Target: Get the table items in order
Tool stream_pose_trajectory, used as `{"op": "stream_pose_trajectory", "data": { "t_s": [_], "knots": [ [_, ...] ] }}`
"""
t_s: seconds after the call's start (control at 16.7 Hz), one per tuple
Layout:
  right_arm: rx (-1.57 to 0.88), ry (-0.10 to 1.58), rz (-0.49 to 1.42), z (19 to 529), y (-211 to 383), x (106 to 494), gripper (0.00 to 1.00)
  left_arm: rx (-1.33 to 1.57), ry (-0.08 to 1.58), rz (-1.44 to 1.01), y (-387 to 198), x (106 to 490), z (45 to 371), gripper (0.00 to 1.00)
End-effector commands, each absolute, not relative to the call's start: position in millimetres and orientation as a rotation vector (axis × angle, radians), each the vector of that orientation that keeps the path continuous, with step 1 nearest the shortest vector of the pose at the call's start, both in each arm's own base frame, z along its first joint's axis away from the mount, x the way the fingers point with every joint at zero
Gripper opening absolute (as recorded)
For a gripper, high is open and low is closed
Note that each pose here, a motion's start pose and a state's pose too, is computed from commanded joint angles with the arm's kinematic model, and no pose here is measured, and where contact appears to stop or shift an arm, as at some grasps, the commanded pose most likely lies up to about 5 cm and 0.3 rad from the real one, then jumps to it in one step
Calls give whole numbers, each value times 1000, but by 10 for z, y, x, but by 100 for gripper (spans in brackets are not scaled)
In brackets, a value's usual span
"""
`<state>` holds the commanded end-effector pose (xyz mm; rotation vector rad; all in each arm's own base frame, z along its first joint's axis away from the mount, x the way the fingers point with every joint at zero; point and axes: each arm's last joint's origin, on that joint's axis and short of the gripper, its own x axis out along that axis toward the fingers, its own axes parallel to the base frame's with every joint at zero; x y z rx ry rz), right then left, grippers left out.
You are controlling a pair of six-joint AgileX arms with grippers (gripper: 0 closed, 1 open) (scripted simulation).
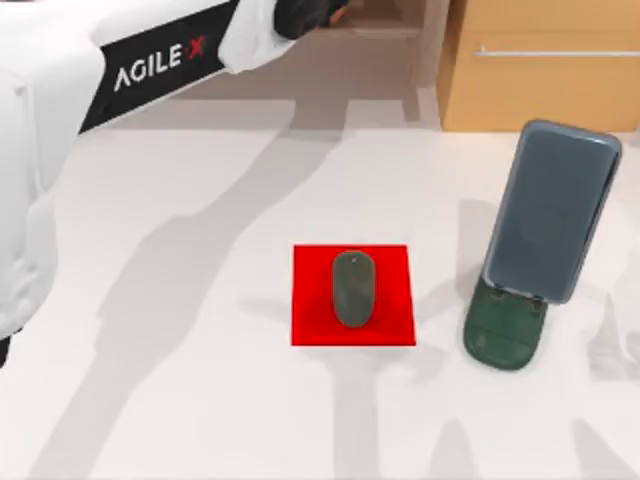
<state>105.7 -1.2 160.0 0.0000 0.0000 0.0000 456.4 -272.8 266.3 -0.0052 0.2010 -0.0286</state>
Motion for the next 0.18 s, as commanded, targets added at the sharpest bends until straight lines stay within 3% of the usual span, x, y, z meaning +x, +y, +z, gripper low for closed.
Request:
{"op": "stream_pose_trajectory", "data": {
  "t_s": [0.18],
  "knots": [
    [0, 0, 0, 1600, -12, 1057, 100, -5, 201, -29, -2728, 4564, 2663, 100]
  ]
}}
